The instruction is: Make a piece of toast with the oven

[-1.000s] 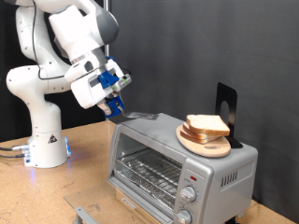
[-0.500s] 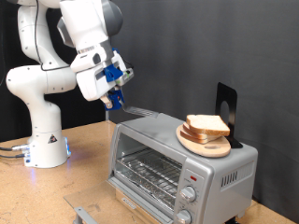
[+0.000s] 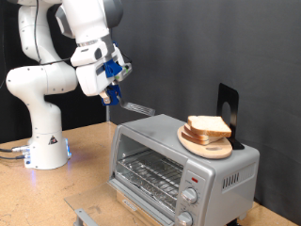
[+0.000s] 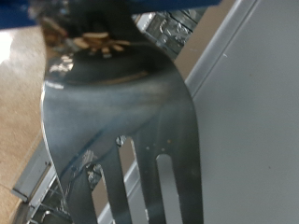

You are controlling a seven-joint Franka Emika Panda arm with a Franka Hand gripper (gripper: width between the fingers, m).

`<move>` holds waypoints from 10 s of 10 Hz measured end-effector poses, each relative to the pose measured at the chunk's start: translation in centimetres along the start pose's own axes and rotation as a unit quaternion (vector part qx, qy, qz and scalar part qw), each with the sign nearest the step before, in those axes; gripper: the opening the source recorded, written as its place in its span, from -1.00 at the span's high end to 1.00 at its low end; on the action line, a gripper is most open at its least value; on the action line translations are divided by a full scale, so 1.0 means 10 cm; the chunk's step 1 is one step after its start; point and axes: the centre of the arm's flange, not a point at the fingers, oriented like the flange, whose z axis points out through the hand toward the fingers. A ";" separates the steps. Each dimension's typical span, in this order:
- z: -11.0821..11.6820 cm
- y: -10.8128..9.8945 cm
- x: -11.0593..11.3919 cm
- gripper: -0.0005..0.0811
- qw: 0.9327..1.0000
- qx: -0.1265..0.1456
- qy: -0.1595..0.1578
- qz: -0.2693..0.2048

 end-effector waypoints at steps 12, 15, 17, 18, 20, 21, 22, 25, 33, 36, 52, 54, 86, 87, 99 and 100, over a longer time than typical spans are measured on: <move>0.22 -0.56 0.40 -0.20 0.998 -0.015 0.024 0.061; 0.30 -0.61 0.48 -0.20 0.998 -0.015 0.023 0.061; 0.34 -0.63 0.52 -0.20 0.998 -0.014 0.021 0.063; 0.35 -0.64 0.53 -0.20 0.998 -0.014 0.021 0.063; 0.38 -0.66 0.57 -0.20 0.998 -0.015 0.019 0.064; 0.39 -0.67 0.58 -0.20 0.998 -0.014 0.019 0.065; 0.39 -0.67 0.59 -0.20 0.998 -0.014 0.019 0.065; 0.41 -0.69 0.64 -0.20 0.998 -0.013 0.017 0.066; 0.44 -0.75 0.67 -0.20 0.998 -0.027 0.008 0.051; 0.46 -0.80 0.67 -0.20 0.998 -0.029 0.006 0.056; 0.61 -1.08 0.87 -0.20 0.995 -0.041 -0.002 0.093; 0.64 -1.11 0.94 -0.20 0.994 -0.042 -0.003 0.102; 0.26 -0.43 0.30 -0.18 0.980 0.159 0.108 0.046; 0.18 -0.36 0.28 -0.18 0.979 0.167 0.103 0.048; 0.04 0.97 0.26 -0.18 0.978 0.188 0.086 0.004; 0.05 1.03 0.30 -0.18 0.980 0.186 0.078 0.005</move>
